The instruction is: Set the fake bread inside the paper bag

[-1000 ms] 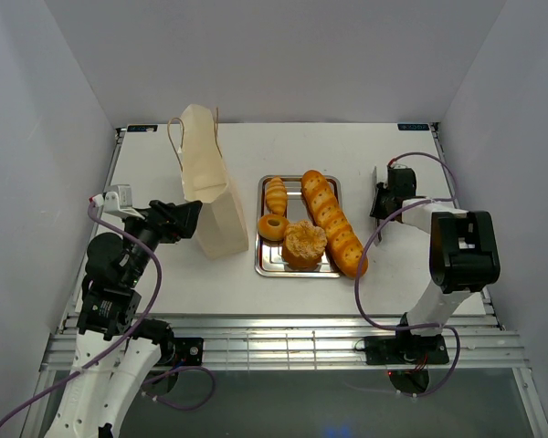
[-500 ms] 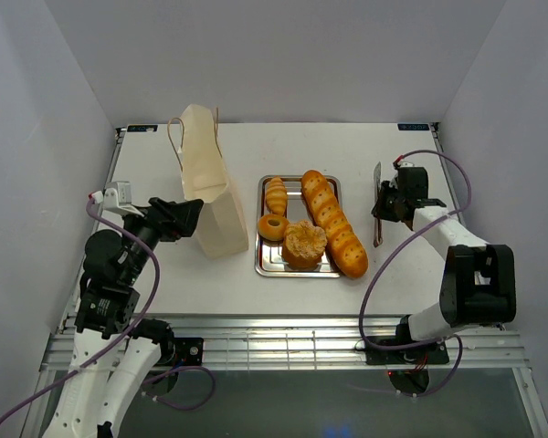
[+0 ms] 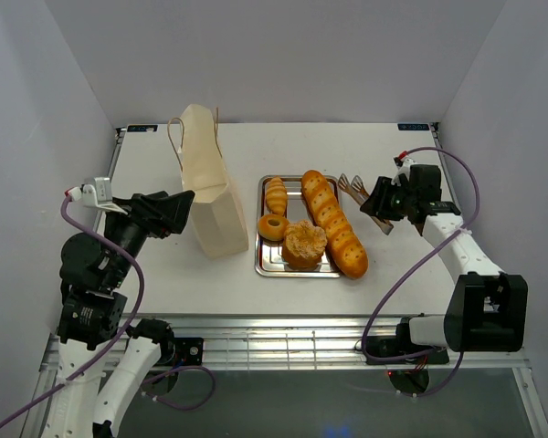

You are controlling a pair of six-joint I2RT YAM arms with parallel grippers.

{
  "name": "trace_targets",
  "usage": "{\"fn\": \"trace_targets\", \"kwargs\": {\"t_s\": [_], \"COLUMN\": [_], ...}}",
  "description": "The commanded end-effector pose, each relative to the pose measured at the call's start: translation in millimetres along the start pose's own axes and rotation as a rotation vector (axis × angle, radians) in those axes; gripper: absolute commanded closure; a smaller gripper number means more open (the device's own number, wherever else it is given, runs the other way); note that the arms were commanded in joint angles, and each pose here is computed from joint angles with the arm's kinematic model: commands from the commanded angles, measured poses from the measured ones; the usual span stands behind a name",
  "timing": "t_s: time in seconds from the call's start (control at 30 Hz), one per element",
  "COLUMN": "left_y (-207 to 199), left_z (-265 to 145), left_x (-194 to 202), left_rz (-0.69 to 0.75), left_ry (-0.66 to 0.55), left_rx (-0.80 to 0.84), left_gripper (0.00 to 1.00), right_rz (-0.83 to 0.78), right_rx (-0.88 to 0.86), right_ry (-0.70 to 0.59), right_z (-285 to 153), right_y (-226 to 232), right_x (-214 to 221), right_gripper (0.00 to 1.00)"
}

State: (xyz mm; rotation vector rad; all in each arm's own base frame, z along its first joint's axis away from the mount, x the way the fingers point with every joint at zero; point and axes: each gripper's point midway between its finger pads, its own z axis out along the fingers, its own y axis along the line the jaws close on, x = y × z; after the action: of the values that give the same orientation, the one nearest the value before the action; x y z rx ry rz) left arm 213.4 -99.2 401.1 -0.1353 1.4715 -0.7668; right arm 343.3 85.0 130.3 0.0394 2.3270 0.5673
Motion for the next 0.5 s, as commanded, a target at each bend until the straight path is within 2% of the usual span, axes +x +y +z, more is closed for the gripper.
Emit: {"fn": "trace_targets", "kwargs": {"t_s": [0.0, 0.23, 0.33, 0.47], "left_y": [-3, -6, -7, -1], "left_z": [-1, -3, -4, -4], "left_x": [0, -1, -6, -17], "left_rz": [-0.003, -0.004, 0.021, 0.064], "left_ry": [0.026, 0.028, 0.023, 0.017], "left_rx": [0.002, 0.006, 0.004, -0.057], "left_gripper": [0.02, 0.02, 0.02, 0.02], "right_rz": [-0.011, -0.005, -0.019, -0.05], "right_rx": [-0.093, -0.113, -0.115, -0.142], "right_ry": [-0.013, 0.001, 0.014, 0.051], "right_z": [-11, -18, -24, -32], "right_y": [17, 20, 21, 26], "right_x": [-4, 10, 18, 25], "right_gripper": [0.49, 0.5, 0.46, 0.46]}}
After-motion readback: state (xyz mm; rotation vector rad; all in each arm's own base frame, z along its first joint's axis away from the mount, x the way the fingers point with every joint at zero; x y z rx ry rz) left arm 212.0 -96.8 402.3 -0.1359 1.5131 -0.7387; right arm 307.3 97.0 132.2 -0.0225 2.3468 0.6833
